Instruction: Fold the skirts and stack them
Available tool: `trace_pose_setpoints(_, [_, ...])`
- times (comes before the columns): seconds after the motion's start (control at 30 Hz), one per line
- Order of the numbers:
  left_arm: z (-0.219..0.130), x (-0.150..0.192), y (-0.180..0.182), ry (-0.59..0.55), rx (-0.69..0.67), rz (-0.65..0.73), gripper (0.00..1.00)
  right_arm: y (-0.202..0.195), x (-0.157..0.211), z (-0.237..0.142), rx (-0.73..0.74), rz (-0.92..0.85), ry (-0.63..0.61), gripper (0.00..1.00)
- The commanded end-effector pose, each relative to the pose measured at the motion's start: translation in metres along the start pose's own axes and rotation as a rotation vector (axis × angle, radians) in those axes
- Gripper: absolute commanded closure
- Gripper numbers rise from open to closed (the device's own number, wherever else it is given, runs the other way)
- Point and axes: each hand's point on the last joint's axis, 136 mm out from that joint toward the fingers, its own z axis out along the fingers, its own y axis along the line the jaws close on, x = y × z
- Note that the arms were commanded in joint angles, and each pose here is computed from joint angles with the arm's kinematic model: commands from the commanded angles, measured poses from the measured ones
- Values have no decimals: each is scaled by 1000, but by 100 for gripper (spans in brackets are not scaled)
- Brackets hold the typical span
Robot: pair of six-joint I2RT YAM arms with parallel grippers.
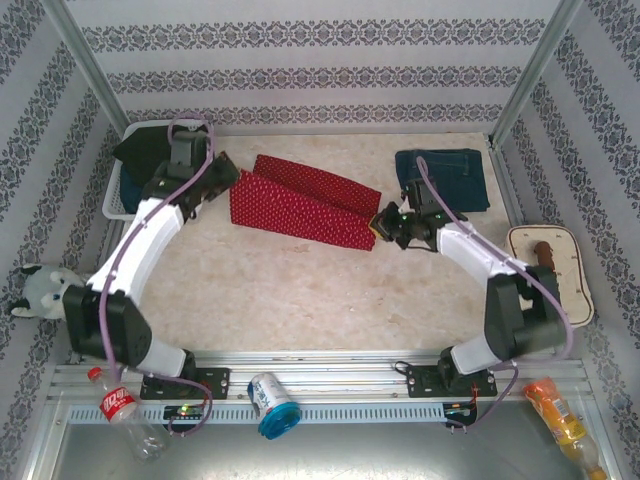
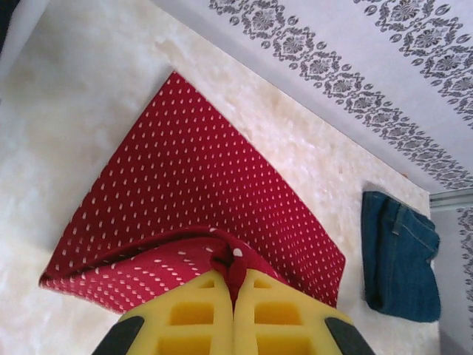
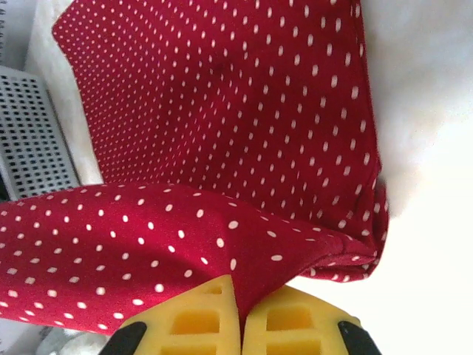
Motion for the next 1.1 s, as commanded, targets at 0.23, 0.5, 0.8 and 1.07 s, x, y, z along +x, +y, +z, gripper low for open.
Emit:
trace_pose_setpoints(0.23, [83, -44, 3, -31, -80, 122, 100, 10, -72, 34, -4, -65, 9, 100])
trace_pose_setpoints(0.5, [131, -36, 23, 31, -110, 80, 100, 0, -91, 54, 23, -27, 17, 100])
trace_pose_setpoints(0.8, [170, -28, 33, 109, -143, 60, 100, -14, -100, 68, 51, 25, 6, 92])
trace_pose_setpoints(1.07, [196, -48, 26, 102, -103, -5, 58, 5, -137, 63, -72, 3, -80, 67])
